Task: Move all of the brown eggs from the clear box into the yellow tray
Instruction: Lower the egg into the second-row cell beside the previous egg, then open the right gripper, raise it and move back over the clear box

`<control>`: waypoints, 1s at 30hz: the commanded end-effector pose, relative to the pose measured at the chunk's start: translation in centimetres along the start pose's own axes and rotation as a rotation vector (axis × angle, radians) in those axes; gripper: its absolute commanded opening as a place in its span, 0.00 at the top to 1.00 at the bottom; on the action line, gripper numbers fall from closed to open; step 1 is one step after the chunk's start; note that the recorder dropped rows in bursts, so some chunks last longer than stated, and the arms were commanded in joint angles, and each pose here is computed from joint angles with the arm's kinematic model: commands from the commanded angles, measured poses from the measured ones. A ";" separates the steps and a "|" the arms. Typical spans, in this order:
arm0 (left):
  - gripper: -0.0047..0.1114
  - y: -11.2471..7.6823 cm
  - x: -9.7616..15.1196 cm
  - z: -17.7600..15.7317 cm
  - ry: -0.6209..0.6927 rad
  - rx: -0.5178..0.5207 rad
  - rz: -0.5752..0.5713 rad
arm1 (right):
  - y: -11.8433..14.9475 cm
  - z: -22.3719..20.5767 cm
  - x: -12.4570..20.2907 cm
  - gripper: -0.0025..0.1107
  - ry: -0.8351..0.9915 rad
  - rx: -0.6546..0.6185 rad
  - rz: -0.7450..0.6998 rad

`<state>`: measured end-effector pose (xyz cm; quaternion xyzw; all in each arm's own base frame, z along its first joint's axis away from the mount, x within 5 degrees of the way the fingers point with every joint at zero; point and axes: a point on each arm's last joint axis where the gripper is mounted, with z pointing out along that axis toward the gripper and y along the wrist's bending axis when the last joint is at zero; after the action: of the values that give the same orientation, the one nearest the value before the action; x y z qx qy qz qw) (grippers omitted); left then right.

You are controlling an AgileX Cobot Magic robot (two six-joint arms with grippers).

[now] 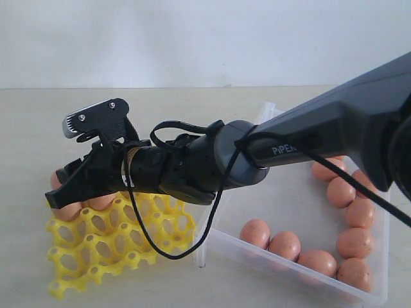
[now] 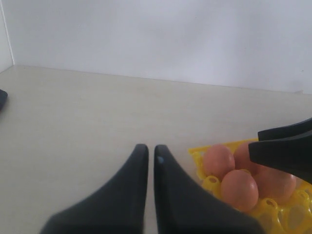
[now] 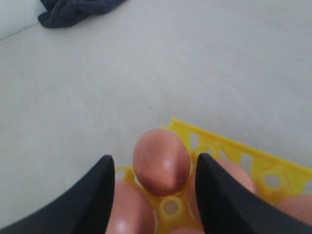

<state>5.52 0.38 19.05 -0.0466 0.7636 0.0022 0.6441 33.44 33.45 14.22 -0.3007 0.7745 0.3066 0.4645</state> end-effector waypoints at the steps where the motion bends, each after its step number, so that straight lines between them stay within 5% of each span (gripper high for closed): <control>1: 0.92 0.0 0.0 0.0 -0.005 -0.003 0.002 | -0.1 0.0 -0.3 0.58 -0.019 0.001 0.005; 11: 0.92 0.0 0.0 0.0 -0.005 -0.003 0.002 | 0.1 -0.3 -0.9 0.59 -0.047 -0.011 0.012; 20: 0.92 0.0 0.1 0.0 -0.003 -0.003 0.002 | 1.4 -3.8 -6.7 0.59 -0.161 -0.009 -0.013; 25: 0.92 0.0 0.1 0.0 -0.003 -0.003 0.002 | 1.5 -8.3 -10.3 0.59 -0.073 0.140 -0.023; 30: 0.92 0.0 0.0 0.0 -0.005 -0.003 0.002 | 0.2 -13.6 -10.5 0.65 0.285 0.424 -0.131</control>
<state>5.52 0.38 19.05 -0.0466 0.7636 0.0022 0.6441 31.12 28.01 27.90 -0.2672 0.8190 0.1723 0.4776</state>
